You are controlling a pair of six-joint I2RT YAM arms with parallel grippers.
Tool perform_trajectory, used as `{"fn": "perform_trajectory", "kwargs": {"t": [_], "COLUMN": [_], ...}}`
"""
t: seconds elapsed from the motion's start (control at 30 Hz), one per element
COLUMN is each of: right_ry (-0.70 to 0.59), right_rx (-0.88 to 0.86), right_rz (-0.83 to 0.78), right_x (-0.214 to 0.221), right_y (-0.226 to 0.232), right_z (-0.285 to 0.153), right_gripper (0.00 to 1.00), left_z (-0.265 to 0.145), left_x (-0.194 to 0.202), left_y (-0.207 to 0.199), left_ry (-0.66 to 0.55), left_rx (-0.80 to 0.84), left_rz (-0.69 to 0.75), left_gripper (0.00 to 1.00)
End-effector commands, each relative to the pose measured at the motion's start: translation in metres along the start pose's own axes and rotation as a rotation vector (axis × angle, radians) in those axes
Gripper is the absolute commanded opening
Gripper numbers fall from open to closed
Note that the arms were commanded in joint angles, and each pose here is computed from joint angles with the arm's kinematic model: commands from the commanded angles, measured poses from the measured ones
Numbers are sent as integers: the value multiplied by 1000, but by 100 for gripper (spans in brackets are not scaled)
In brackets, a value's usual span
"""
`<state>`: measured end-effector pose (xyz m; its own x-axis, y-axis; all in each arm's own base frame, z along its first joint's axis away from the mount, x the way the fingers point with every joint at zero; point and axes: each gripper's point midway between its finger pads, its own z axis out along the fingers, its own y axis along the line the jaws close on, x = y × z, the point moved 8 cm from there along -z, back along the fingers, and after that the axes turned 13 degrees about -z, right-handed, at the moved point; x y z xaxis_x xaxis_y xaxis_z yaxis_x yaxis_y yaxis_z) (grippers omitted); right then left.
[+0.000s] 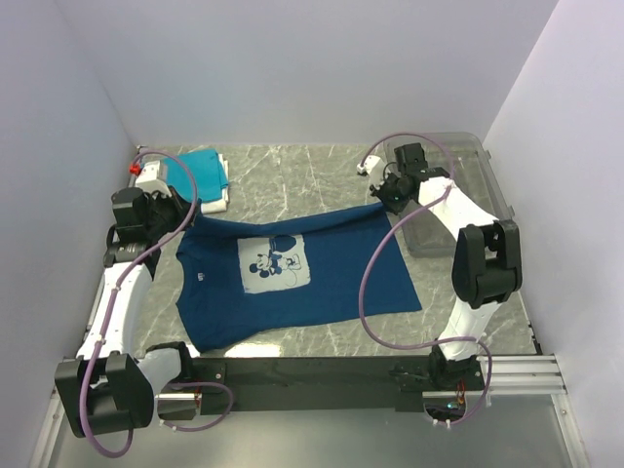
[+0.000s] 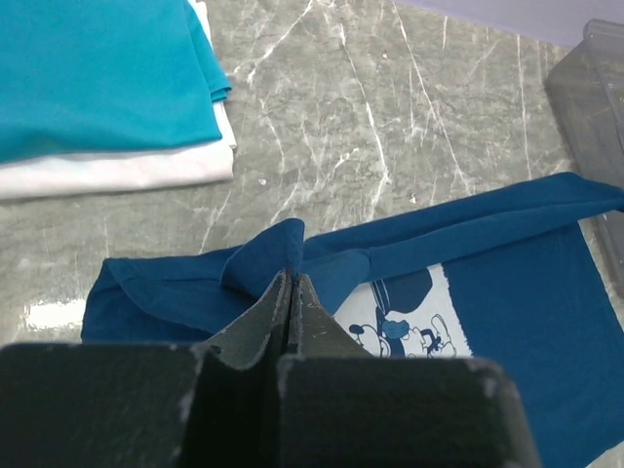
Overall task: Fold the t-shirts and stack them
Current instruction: Fold the tshirt
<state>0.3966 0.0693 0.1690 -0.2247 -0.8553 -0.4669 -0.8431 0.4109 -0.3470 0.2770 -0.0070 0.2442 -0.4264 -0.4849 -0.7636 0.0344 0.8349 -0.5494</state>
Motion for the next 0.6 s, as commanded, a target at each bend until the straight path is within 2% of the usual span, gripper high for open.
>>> {"fn": "perform_trajectory", "kwargs": {"t": [0.0,0.57], "right_ry": [-59,-10], "right_rx": [39,-7], "right_rz": [-41,-61], "right_x": [-5,15], "right_y": [-3,18], "right_z": [-23,-16], "right_gripper": [0,0], "left_z": [-5,-25], "left_x": [-1,23], "left_y": [-3,-4], "left_ry": [-20,45], "left_rx": [8,-16], "left_rz": [-7,-84], "left_gripper": [1,1]}}
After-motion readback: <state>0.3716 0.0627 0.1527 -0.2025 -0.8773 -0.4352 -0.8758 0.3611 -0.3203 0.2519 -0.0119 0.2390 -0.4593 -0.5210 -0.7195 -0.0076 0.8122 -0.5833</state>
